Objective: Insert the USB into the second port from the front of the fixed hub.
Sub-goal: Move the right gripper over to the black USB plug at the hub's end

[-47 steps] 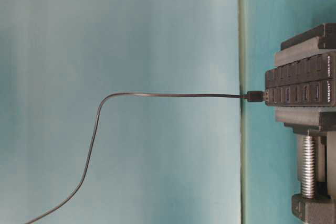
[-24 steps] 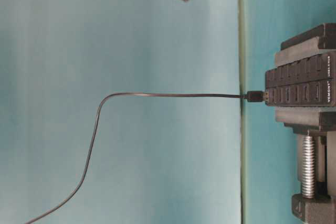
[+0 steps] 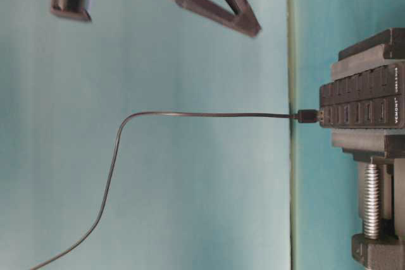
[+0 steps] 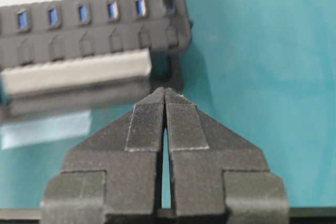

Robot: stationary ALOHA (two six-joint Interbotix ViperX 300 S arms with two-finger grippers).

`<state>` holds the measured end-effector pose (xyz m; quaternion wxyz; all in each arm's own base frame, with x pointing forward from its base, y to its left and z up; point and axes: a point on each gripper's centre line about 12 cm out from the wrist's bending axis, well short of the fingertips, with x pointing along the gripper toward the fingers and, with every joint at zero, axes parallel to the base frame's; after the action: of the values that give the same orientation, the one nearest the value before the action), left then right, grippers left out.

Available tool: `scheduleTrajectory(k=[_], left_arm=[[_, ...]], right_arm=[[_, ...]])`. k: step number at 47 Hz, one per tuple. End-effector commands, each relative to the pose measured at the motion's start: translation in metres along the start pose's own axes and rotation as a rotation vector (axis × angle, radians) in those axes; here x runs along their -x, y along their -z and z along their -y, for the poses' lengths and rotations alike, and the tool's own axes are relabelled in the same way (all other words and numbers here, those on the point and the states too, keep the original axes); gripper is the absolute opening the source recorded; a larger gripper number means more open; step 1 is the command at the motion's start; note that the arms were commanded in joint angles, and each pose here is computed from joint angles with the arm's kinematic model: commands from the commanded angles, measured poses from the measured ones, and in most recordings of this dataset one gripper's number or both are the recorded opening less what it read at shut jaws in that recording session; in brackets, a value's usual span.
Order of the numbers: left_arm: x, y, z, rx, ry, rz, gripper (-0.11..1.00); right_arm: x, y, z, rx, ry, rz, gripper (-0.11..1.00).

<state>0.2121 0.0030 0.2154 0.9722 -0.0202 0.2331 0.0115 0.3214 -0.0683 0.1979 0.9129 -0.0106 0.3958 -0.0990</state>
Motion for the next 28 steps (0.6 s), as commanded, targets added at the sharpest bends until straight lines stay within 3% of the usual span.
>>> scheduleTrajectory(k=[1,28], left_arm=[[0.0,-0.01,0.0,0.001,0.0,0.028,0.0],[0.0,-0.01,0.0,-0.001,0.0,0.026,0.0]], right_arm=[[-0.002,-0.016,0.004,0.0,0.008,0.04,-0.01],[-0.042,-0.036,0.007,0.021,0.008,0.039,-0.01]])
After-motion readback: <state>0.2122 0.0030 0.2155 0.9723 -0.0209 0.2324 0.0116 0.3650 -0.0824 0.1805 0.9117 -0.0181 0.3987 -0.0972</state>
